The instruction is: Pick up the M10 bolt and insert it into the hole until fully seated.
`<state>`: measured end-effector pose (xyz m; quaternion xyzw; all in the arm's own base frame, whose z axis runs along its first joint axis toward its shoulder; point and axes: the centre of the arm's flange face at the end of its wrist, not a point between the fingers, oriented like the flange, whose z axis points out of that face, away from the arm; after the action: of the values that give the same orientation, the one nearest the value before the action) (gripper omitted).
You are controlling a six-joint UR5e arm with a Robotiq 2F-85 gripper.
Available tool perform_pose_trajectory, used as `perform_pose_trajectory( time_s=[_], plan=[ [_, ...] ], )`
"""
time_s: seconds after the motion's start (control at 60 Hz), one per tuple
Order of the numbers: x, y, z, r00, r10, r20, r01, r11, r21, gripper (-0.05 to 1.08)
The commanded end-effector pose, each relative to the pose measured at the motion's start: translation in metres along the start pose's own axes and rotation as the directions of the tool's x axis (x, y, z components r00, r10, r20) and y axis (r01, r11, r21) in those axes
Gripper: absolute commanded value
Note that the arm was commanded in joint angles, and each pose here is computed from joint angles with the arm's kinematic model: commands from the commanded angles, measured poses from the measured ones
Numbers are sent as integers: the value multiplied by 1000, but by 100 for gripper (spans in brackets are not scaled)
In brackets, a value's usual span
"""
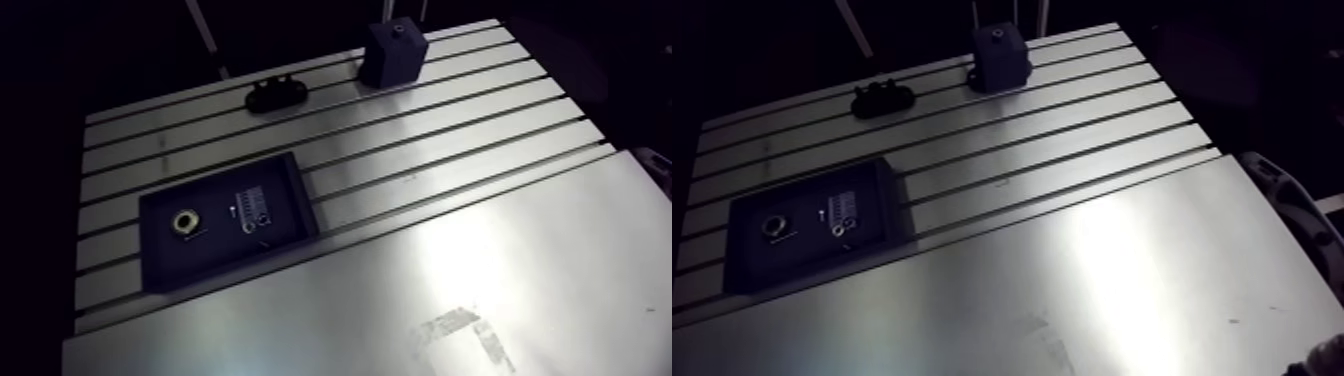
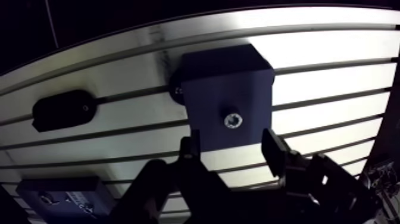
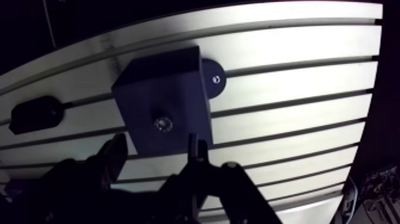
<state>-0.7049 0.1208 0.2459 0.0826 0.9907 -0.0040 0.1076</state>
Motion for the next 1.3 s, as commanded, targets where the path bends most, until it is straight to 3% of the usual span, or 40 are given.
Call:
perform_pose_trajectory(
  time_s=[0.017,0.3,0.433,0.517,0.6,0.683,0.767,1.033,1.1,1.3],
  plan=[
    [-3,0,2,1000,-2,1,2,1000,-1,0],
    [-22,-5,-14,1000,-4,-14,4,1000,-2,0],
    [-41,-9,-44,998,-4,-55,3,1000,-8,0],
    [-58,-18,-74,995,-12,-101,11,1000,-12,0],
    [-84,-44,-105,989,-46,-137,43,999,-25,1],
    [-99,-62,-118,987,-69,-147,65,997,-34,0],
    [-130,-92,-148,980,-112,-166,105,993,-51,1],
    [-184,-134,-189,967,-154,-204,145,988,-61,1],
    [-204,-140,-203,958,-164,-233,153,986,-66,1],
    [-228,-166,-210,947,-197,-253,189,980,-54,1]
  ],
)
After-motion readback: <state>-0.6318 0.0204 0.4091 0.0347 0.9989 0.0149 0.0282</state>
